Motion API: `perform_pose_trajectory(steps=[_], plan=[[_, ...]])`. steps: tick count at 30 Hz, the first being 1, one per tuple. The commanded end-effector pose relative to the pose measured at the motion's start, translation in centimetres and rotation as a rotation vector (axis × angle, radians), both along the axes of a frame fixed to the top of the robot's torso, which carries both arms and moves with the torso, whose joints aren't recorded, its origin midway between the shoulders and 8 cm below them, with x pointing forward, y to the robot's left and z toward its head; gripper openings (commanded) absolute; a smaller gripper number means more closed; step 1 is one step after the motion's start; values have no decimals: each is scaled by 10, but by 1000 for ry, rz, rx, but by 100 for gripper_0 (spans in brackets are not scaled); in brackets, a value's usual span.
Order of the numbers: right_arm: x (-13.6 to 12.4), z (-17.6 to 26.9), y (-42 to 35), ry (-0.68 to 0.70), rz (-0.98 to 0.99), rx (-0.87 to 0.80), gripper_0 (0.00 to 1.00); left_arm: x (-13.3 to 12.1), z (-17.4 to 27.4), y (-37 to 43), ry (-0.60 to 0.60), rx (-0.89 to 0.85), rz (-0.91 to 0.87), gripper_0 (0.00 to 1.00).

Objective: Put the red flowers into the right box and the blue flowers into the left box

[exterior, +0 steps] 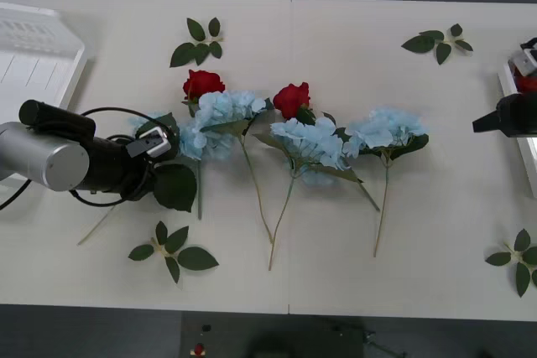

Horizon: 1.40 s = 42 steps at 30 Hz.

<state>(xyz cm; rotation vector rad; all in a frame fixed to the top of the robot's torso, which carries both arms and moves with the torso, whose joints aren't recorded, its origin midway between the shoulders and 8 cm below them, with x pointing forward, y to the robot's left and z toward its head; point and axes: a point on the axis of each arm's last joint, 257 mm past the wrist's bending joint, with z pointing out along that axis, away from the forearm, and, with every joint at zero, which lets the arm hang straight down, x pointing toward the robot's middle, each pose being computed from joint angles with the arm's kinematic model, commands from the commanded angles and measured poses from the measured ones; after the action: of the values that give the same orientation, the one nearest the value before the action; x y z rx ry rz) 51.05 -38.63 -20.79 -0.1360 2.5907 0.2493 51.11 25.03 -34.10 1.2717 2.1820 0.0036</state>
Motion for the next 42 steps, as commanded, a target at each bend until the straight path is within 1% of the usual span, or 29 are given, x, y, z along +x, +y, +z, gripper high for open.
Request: perform_pose_trajectory(steps=[1, 5, 6, 8, 9, 11, 12, 15, 17, 19, 21, 22, 23, 24, 27, 28, 29, 30, 31, 32, 33, 34, 36, 37, 39, 40, 41, 42], plan=[[-18, 1, 8, 42, -20, -81, 85, 23, 38, 7, -72, -8, 14, 0], [-37, -18, 30, 82, -34, -119, 85, 32, 55, 13, -104, -12, 26, 0], [-40, -22, 38, 78, -28, -142, 85, 38, 67, 22, -127, -8, 38, 0], [-46, -33, 50, 69, -35, -185, 85, 53, 115, 47, -202, 10, 60, 0], [-48, -37, 53, 71, -44, -188, 85, 57, 130, 56, -222, 22, 68, 0], [-51, -49, 71, 75, -60, -187, 85, 69, 199, 107, -323, 121, 106, 0], [-50, -52, 76, 75, -61, -187, 85, 70, 214, 119, -339, 147, 117, 0], [-40, -71, 102, 57, -68, -191, 85, 70, 299, 206, -456, 406, 207, 0], [-33, -80, 111, 47, -73, -185, 85, 71, 325, 253, -503, 519, 279, 0], [-24, -87, 121, 34, -79, -177, 85, 68, 330, 292, -504, 590, 339, 0], [-17, -93, 125, 31, -89, -179, 85, 60, 314, 322, -452, 602, 396, 0], [-13, -99, 128, 28, -92, -175, 85, 55, 295, 339, -410, 614, 423, 0], [-11, -104, 131, 32, -99, -168, 85, 53, 281, 355, -398, 623, 446, 0], [-12, -107, 133, 37, -102, -161, 85, 53, 274, 362, -399, 628, 457, 0], [-7, -113, 136, 28, -106, -175, 85, 66, 246, 386, -476, 647, 471, 0], [-6, -114, 137, 27, -106, -175, 85, 67, 242, 388, -484, 648, 470, 0], [-5, -115, 138, 29, -110, -174, 85, 70, 240, 390, -501, 643, 472, 4], [-4, -118, 138, 36, -113, -174, 85, 72, 239, 390, -502, 641, 477, 25], [-4, -119, 139, 37, -113, -173, 84, 73, 238, 389, -501, 641, 475, 36], [-3, -121, 141, 41, -116, -172, 80, 76, 242, 386, -507, 643, 469, 55], [-2, -123, 142, 42, -118, -171, 71, 77, 247, 386, -513, 648, 465, 67], [-2, -124, 142, 43, -119, -172, 64, 77, 250, 386, -517, 649, 464, 70], [1, -126, 141, 42, -128, -176, 40, 79, 260, 379, -535, 653, 443, 77], [2, -127, 139, 43, -131, -180, 36, 80, 262, 378, -539, 653, 438, 78], [4, -129, 137, 40, -140, -186, 18, 82, 271, 368, -552, 616, 435, 81], [5, -128, 138, 38, -138, -186, 13, 84, 272, 362, -556, 593, 434, 81], [7, -127, 136, 34, -140, -188, 4, 86, 275, 353, -561, 549, 436, 81], [7, -127, 137, 35, -139, -185, 0, 89, 276, 339, -563, 494, 431, 82]])
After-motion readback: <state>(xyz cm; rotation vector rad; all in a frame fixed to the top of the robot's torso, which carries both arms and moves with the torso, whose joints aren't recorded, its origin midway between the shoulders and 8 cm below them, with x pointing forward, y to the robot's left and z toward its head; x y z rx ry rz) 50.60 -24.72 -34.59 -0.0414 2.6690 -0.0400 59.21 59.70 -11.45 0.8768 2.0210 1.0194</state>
